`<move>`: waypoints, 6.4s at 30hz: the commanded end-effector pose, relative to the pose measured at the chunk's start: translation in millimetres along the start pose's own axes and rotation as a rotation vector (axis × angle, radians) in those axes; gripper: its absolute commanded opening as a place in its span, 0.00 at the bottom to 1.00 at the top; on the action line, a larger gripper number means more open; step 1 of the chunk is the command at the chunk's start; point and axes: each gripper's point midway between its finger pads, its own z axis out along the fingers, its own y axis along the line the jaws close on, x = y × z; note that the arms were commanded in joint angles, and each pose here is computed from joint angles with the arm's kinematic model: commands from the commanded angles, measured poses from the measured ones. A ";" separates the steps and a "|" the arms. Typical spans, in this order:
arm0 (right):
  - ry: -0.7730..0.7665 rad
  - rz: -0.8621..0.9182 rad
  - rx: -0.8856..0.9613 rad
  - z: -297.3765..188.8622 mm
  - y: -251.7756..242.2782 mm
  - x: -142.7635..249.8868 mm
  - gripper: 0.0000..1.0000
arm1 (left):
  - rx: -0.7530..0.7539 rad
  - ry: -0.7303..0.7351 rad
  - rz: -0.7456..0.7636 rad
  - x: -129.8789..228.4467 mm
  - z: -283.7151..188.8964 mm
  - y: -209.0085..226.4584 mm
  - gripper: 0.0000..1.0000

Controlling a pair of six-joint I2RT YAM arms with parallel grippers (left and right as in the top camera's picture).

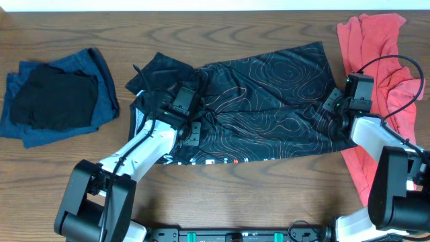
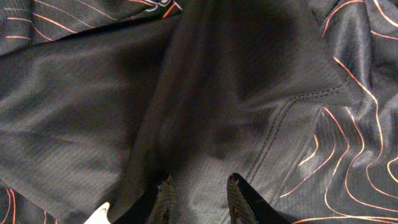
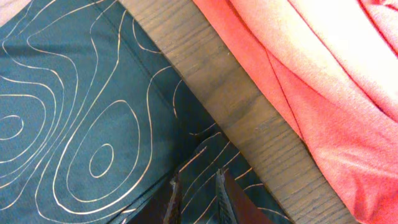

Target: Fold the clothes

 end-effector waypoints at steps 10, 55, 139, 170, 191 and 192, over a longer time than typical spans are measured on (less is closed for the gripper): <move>0.166 -0.065 0.053 -3.2 -13.9 41.4 0.25 | -0.053 -0.077 -0.022 -15.2 -22.5 11.2 0.35; 0.180 -0.137 -0.077 -102.0 2.6 31.0 0.48 | 0.122 -0.275 -0.538 -152.7 37.4 183.7 0.68; 0.134 -0.334 -0.239 97.0 118.3 -100.8 0.72 | 0.206 -0.281 -0.443 -159.1 -21.0 107.2 0.06; 0.048 -0.343 -0.056 157.0 125.5 -87.7 0.65 | 0.204 -0.271 -0.444 -156.9 -19.5 107.1 0.06; 0.120 -0.317 0.035 154.3 105.9 -73.9 0.01 | 0.203 -0.256 -0.447 -153.3 -19.8 106.7 0.06; 0.123 -0.316 0.041 150.8 104.1 -76.2 0.01 | 0.203 -0.255 -0.447 -152.6 -21.3 106.4 0.06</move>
